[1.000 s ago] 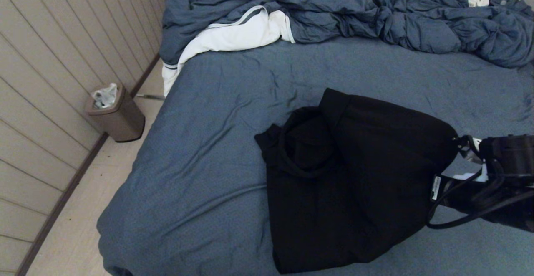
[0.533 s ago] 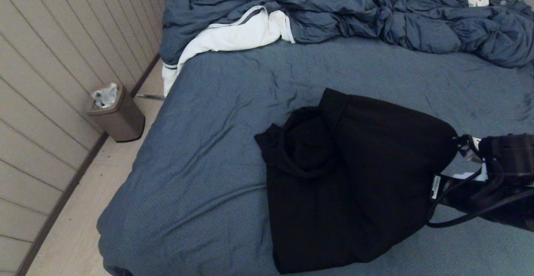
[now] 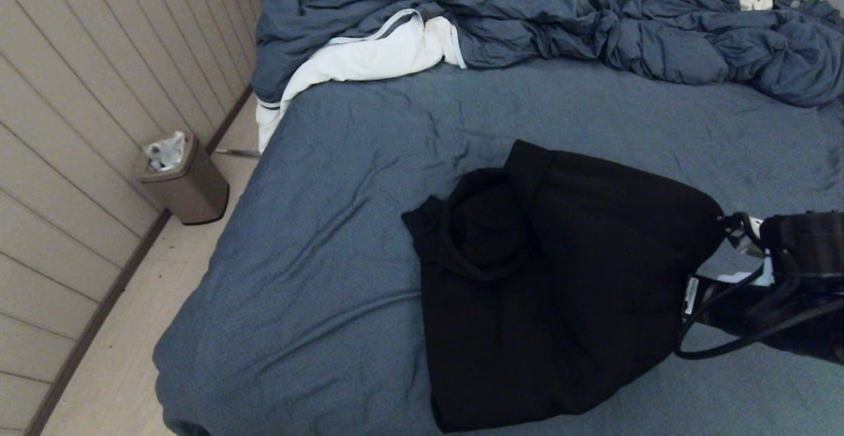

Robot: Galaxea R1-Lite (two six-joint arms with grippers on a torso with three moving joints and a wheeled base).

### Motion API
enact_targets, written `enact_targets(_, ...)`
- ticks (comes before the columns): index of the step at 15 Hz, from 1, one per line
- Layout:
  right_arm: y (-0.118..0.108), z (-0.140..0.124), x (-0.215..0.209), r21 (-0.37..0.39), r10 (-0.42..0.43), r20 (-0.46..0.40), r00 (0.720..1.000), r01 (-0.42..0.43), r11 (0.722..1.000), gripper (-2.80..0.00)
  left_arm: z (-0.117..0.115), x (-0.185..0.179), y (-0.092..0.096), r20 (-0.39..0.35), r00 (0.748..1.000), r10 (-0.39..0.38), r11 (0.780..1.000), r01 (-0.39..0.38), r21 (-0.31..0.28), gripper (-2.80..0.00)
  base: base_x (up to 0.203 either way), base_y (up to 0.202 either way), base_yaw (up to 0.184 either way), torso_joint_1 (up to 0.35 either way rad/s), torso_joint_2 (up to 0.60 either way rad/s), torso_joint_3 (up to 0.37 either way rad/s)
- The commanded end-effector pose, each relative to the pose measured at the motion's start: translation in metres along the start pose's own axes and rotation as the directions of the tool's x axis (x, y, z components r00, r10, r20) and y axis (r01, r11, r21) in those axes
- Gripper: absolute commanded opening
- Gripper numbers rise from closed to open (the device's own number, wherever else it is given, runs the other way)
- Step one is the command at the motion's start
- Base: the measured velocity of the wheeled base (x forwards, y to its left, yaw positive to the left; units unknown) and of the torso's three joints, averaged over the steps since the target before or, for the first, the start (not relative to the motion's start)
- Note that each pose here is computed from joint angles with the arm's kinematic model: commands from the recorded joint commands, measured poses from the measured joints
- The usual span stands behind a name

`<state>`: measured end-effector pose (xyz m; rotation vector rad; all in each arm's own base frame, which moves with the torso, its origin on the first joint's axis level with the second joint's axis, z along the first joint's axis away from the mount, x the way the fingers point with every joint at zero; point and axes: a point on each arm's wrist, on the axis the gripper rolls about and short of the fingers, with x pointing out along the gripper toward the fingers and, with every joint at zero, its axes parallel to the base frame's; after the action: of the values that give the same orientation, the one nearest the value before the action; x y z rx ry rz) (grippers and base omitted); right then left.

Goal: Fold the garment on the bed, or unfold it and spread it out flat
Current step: Unfold the black sweatshirt

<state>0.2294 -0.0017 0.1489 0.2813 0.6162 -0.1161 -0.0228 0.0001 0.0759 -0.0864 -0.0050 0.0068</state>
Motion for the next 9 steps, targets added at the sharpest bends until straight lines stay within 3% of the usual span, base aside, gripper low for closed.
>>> enact_targets(1, 0.001, 0.001, 0.0, -0.001, 0.007, 0.006, 1.0, -0.007, 1.0, 0.0, 0.0, 0.0, 0.0, 0.0, 1.0, 0.001, 1.0, -0.001, -0.001, -2.8, 0.0, 0.0, 0.0, 0.0, 0.0, 0.0)
enact_targets(5, 0.002, 0.002, -0.004, -0.003, 0.016, 0.018, 1.0, -0.016, 1.0, 0.0, 0.0, 0.0, 0.0, 0.0, 1.0, 0.001, 1.0, -0.001, -0.001, -2.8, 0.0, 0.0, 0.0, 0.0, 0.0, 0.0)
enact_targets(9, 0.0, 0.015, -0.057, 0.004, 0.048, 0.199, 0.979, -0.05, 0.999, 0.0, 0.0, 0.0, 0.0, 0.0, 1.0, 0.001, 1.0, -0.001, -0.001, -2.8, 0.0, 0.0, 0.0, 0.0, 0.0, 0.0)
